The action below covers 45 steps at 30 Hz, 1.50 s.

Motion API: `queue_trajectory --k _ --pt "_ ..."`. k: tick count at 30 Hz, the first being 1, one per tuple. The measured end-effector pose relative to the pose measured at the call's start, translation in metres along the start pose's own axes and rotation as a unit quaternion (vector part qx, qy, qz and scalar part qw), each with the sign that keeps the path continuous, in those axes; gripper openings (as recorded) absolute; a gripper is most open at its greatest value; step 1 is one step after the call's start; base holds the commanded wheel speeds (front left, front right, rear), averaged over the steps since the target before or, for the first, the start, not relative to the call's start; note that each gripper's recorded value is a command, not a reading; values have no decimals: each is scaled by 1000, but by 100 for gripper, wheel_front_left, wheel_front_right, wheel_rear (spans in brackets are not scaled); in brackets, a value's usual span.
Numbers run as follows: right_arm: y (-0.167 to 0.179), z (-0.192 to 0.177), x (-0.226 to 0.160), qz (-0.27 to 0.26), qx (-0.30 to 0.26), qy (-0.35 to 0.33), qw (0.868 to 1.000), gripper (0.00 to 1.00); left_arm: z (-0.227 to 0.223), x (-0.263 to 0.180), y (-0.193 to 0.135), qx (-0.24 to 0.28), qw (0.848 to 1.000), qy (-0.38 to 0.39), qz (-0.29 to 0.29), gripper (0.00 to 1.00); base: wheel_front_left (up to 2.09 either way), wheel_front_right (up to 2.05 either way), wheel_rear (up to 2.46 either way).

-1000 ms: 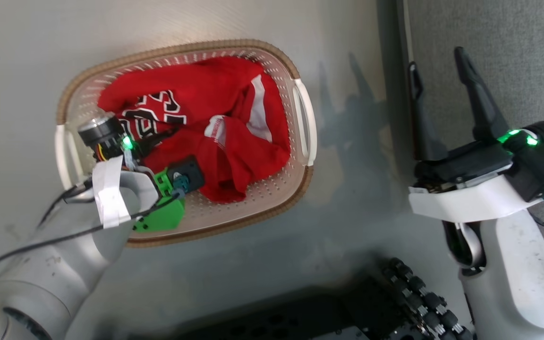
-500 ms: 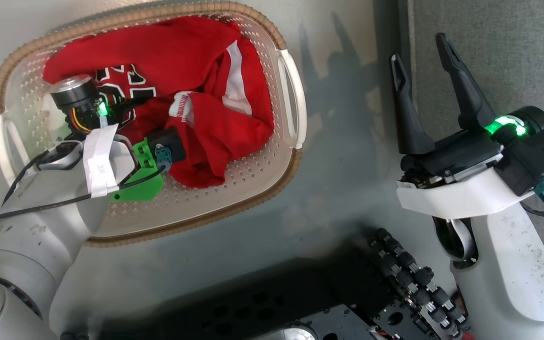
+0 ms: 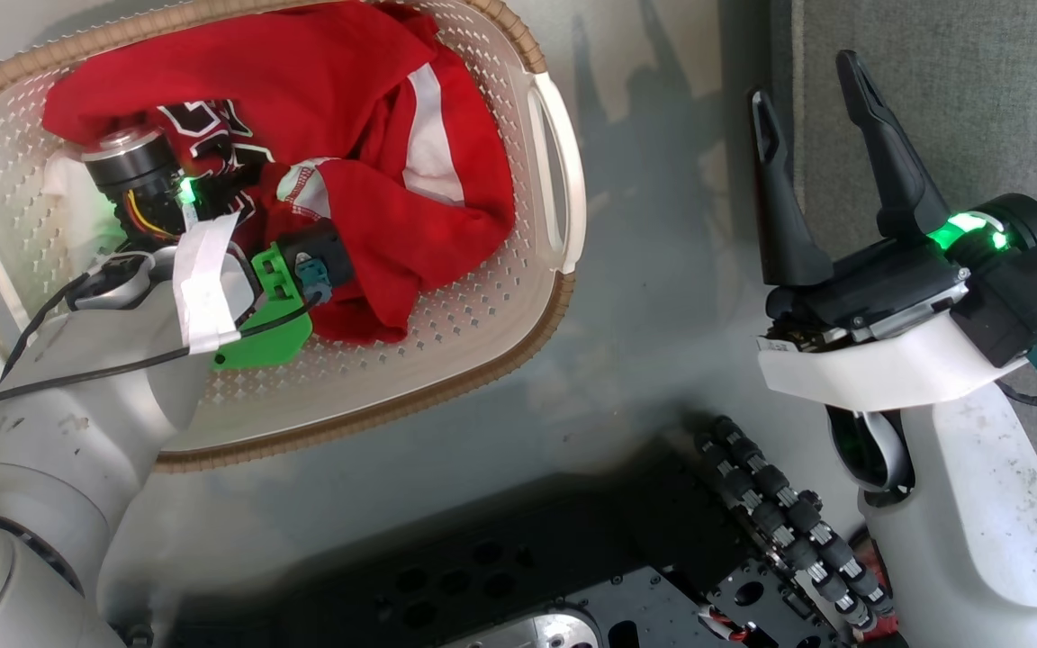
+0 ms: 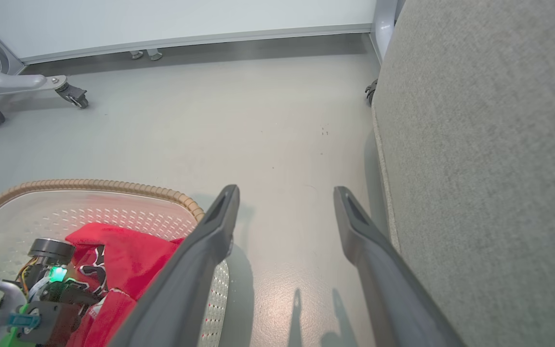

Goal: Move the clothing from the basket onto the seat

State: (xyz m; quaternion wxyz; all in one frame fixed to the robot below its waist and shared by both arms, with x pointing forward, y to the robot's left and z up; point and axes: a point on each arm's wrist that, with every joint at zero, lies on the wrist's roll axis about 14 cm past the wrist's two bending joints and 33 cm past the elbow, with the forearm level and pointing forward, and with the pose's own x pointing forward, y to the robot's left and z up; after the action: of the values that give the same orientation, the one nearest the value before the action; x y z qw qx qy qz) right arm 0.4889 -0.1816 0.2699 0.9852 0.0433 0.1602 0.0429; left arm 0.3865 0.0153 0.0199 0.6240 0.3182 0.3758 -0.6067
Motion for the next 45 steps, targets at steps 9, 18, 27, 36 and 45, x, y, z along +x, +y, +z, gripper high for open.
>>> queue_trajectory --k 9,18,27,36,45 --pt "2 9 3 2 9 -11 1000 100 -16 -8 4 -22 998 64 8 0 0 0 0" --pt "11 33 0 12 15 -34 999 100 -5 -32 6 -36 997 59 28 0 0 0 0" --pt "13 71 -17 7 13 -67 998 100 44 -68 11 -79 994 -23 78 0 0 0 0" --pt "32 104 -54 21 8 -88 996 100 91 -124 12 -174 969 -102 145 0 0 0 0" --pt "42 137 -99 23 -2 -121 992 100 163 -202 18 -252 910 -235 232 0 0 0 0"
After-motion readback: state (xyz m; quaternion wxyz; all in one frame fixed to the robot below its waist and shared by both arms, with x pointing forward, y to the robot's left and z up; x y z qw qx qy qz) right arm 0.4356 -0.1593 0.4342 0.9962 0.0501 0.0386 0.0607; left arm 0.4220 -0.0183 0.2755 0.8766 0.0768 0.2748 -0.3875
